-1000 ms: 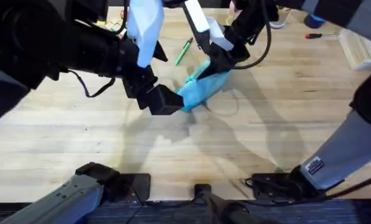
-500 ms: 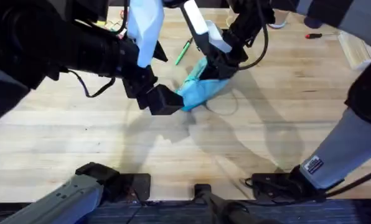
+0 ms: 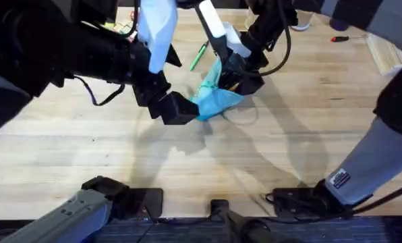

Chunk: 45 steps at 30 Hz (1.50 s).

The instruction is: Unzip the bag, pick up the pens from the table one at a time and place them inside, then zip the bag closed.

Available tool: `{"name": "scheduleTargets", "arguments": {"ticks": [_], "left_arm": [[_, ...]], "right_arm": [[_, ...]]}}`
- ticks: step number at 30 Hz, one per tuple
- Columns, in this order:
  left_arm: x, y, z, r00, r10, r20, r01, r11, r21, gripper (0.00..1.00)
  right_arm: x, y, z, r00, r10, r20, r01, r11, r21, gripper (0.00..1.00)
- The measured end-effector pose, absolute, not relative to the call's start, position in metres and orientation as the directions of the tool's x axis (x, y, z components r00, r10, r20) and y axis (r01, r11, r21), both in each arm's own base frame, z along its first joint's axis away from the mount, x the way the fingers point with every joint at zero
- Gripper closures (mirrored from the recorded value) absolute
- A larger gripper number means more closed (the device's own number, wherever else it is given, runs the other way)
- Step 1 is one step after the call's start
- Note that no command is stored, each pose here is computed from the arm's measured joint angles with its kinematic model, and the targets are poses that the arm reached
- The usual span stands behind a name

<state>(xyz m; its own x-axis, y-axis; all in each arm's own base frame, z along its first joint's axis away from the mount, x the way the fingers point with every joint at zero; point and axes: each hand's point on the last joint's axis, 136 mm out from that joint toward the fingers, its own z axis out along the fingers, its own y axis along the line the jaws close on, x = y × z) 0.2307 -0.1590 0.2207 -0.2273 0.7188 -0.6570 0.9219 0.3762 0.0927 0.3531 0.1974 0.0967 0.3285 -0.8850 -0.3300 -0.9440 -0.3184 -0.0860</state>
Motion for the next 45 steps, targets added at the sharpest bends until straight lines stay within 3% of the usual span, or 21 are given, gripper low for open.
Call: {"name": "scheduleTargets", "arguments": {"ticks": [10,23,34,39,45], "left_arm": [[0.229,-0.159,0.22,-0.232,0.72,-0.654,0.922,0.376,0.087,0.007],[0.23,-0.159,0.22,-0.231,0.72,-0.654,0.922,0.376,0.088,0.007],[0.23,-0.159,0.22,-0.231,0.72,-0.654,0.922,0.376,0.088,0.006],[0.23,-0.159,0.22,-0.231,0.72,-0.654,0.922,0.376,0.088,0.007],[0.23,-0.159,0.22,-0.231,0.72,-0.654,0.922,0.376,0.088,0.007]], "right_arm": [[0.351,0.197,0.097,0.281,-0.9,-0.334,-0.959,-0.277,-0.062,0.006],[0.363,0.207,0.124,-0.107,-0.923,-0.37,-0.994,0.102,0.033,0.006],[0.378,0.214,0.142,-0.514,-0.767,-0.383,-0.854,0.499,0.147,0.006],[0.389,0.218,0.159,-0.615,-0.675,-0.406,-0.778,0.604,0.173,0.006],[0.406,0.226,0.185,-0.652,-0.593,-0.472,-0.728,0.662,0.174,0.006]]}}
